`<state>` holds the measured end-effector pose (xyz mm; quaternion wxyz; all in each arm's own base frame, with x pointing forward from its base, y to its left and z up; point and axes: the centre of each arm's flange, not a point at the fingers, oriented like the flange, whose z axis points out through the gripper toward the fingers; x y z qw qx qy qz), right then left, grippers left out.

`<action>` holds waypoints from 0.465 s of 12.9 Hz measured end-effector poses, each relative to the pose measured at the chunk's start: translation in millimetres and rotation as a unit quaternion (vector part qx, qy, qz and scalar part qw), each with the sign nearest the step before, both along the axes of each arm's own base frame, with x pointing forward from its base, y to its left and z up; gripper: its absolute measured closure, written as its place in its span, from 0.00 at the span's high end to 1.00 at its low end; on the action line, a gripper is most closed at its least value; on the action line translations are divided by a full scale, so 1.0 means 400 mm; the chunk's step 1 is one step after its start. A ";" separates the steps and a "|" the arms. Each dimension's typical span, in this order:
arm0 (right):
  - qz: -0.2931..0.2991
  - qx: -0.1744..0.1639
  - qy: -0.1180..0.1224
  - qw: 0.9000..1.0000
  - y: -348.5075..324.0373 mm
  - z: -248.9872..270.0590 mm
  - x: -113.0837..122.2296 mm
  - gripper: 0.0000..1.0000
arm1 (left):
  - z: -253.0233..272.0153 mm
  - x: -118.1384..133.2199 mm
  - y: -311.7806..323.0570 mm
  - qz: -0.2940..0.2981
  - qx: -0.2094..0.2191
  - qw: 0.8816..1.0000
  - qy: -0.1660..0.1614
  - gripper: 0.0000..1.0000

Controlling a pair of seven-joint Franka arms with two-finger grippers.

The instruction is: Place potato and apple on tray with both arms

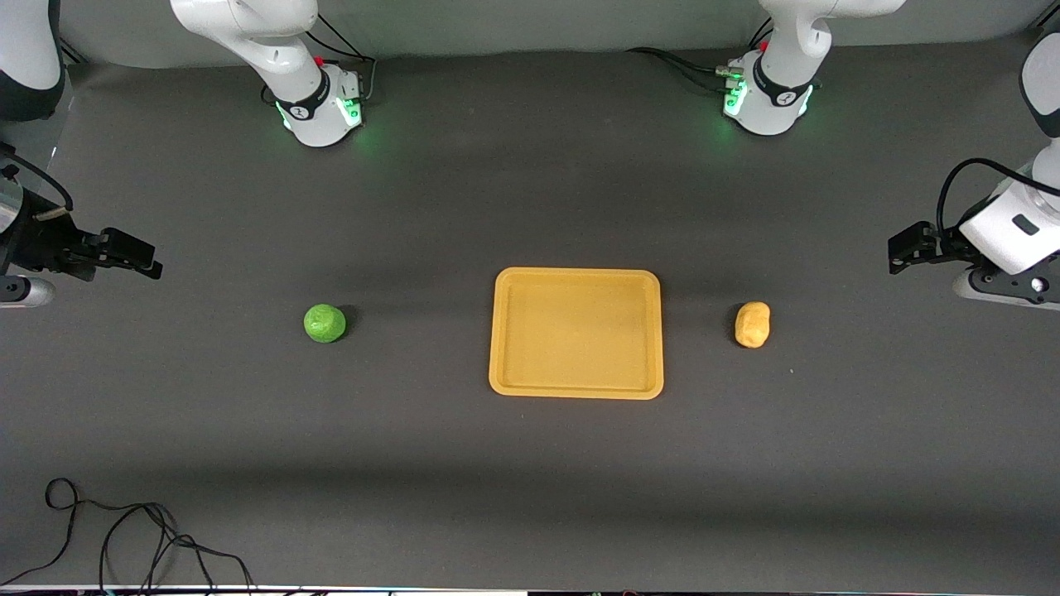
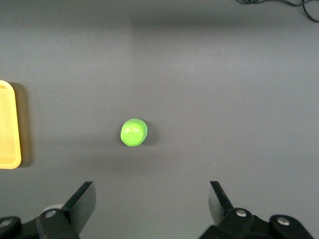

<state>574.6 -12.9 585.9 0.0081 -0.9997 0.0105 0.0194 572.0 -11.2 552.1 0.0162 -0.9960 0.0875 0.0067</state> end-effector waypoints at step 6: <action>0.008 0.000 0.008 1.000 0.063 -0.070 -0.023 1.00 | 0.000 0.001 -0.009 0.012 0.000 1.000 -0.002 1.00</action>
